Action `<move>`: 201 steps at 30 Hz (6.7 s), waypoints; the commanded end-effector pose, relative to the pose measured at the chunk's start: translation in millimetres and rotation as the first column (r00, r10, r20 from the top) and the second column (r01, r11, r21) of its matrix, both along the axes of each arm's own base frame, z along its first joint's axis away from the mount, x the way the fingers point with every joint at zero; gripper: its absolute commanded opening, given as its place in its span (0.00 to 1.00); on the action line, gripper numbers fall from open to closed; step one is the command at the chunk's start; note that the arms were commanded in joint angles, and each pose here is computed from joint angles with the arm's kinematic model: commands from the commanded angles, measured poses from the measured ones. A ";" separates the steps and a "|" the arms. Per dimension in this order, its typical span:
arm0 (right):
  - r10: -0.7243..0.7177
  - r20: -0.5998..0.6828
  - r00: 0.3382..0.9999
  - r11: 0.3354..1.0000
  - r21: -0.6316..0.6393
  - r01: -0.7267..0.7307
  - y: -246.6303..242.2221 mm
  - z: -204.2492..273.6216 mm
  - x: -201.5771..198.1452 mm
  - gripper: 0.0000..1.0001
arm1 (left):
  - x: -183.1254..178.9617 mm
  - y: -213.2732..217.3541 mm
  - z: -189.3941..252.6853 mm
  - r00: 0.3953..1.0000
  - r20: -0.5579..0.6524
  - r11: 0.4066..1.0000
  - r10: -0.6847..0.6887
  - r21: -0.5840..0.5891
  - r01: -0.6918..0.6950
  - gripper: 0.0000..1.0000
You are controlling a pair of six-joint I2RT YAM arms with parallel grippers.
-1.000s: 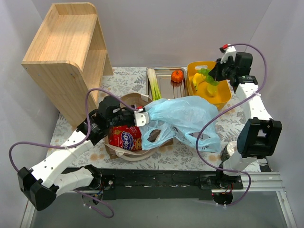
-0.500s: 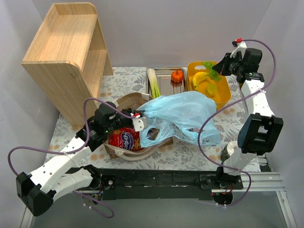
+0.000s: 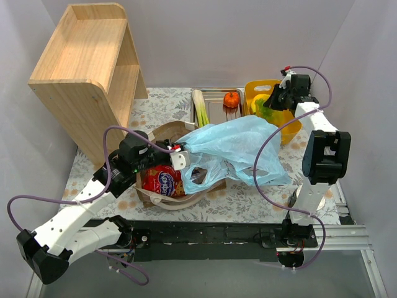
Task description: Untie the knot of the grocery bags and take out the mixed food
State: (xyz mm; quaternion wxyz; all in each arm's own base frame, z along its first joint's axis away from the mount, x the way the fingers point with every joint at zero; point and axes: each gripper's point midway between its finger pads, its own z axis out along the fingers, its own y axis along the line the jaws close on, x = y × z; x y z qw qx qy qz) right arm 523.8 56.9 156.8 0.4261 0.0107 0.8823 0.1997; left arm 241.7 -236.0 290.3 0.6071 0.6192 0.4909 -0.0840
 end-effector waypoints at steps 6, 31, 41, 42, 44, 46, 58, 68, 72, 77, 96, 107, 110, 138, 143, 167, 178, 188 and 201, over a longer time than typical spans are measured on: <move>-0.175 -0.041 0.984 0.985 -0.003 0.175 -18.0 -6.2 2.0 0.06 | 3.2 2.8 10.1 1.000 -0.001 1.000 0.023 -0.001 -0.023 0.00; 0.578 0.397 0.713 0.797 -0.089 -0.597 61.9 185.0 -179.8 0.98 | -1.0 -46.5 61.4 0.987 -0.036 0.970 -0.156 -0.196 0.146 0.00; 0.708 0.345 0.616 0.705 -0.286 -0.649 59.4 188.3 -268.7 0.98 | 26.3 -88.4 32.9 0.904 -0.400 0.969 -0.151 -0.243 0.054 0.00; 0.714 0.321 0.622 0.698 -0.263 -0.666 60.0 172.9 -273.9 0.98 | 30.2 -94.0 23.9 0.879 -0.456 0.970 -0.143 -0.240 0.033 0.00; 0.734 0.323 0.598 0.676 -0.250 -0.693 64.5 164.4 -289.0 0.98 | 33.0 -100.6 26.4 0.863 -0.480 0.966 -0.155 -0.257 0.030 0.00; 0.747 0.293 0.597 0.662 -0.241 -0.710 64.6 141.3 -294.6 0.98 | 35.6 -107.2 26.4 0.850 -0.499 0.958 -0.171 -0.286 0.024 0.00; 0.827 0.038 0.561 0.531 -0.382 -0.757 94.5 69.9 -289.1 0.98 | 47.3 -135.7 25.6 0.775 -0.588 0.941 -0.233 -0.336 0.028 0.00; 0.696 -0.297 0.653 0.466 -0.506 -0.726 8.0 27.1 -284.9 0.01 | 58.3 -131.6 47.7 0.820 -0.538 0.924 -0.198 -0.381 -0.027 0.71; 0.689 -0.387 0.613 0.356 -0.556 -0.751 -35.1 33.0 -291.1 0.01 | 61.9 -128.5 60.5 0.834 -0.522 0.911 -0.181 -0.408 -0.058 0.78; 0.563 -0.401 0.722 0.376 -0.653 -0.657 -98.2 50.1 -261.1 0.01 | 62.0 -125.1 56.1 0.842 -0.512 0.903 -0.172 -0.424 -0.073 0.79; -0.058 -0.274 0.960 0.607 -0.773 -0.184 -247.7 92.2 -223.6 0.23 | 60.0 -119.1 53.0 0.846 -0.513 0.916 -0.145 -0.392 -0.081 0.82; 0.404 0.492 0.771 0.855 -0.503 -0.127 -71.6 291.5 -199.9 0.91 | 119.5 -30.1 96.7 0.845 -0.417 0.782 0.336 -0.377 -0.497 0.91; 0.598 0.501 0.626 0.792 -0.488 -0.366 19.8 293.2 -212.8 0.89 | 135.1 2.2 113.4 0.818 -0.351 0.731 0.456 -0.377 -0.569 0.94; 0.963 0.190 0.192 0.242 -0.295 -0.924 227.4 174.0 -343.2 0.83 | 228.3 57.9 142.8 0.775 -0.025 0.774 0.631 -0.040 -0.632 0.97; 0.949 0.188 0.254 0.301 -0.294 -0.907 232.7 179.9 -327.1 0.84 | 204.1 98.3 157.9 0.756 0.026 0.757 0.654 -0.019 -0.653 0.98; 0.935 0.070 0.349 0.355 -0.239 -0.904 253.0 126.7 -337.3 0.88 | 46.3 131.7 102.5 0.627 -0.588 0.603 0.510 -0.275 -0.749 0.97; 0.821 -0.118 0.559 0.455 -0.458 -0.764 198.8 74.1 -293.9 0.01 | 37.5 61.2 110.5 0.809 -0.567 0.883 0.158 -0.286 -0.373 0.98; 0.675 -0.165 0.719 0.520 -0.584 -0.623 68.2 67.2 -310.3 0.01 | 65.6 39.5 87.2 0.803 -0.592 0.899 0.072 -0.311 -0.310 0.98; 0.904 0.331 0.269 0.418 -0.558 -0.717 176.6 193.6 -307.3 0.53 | 69.0 37.6 68.4 0.754 -0.653 0.884 0.073 -0.307 -0.352 0.98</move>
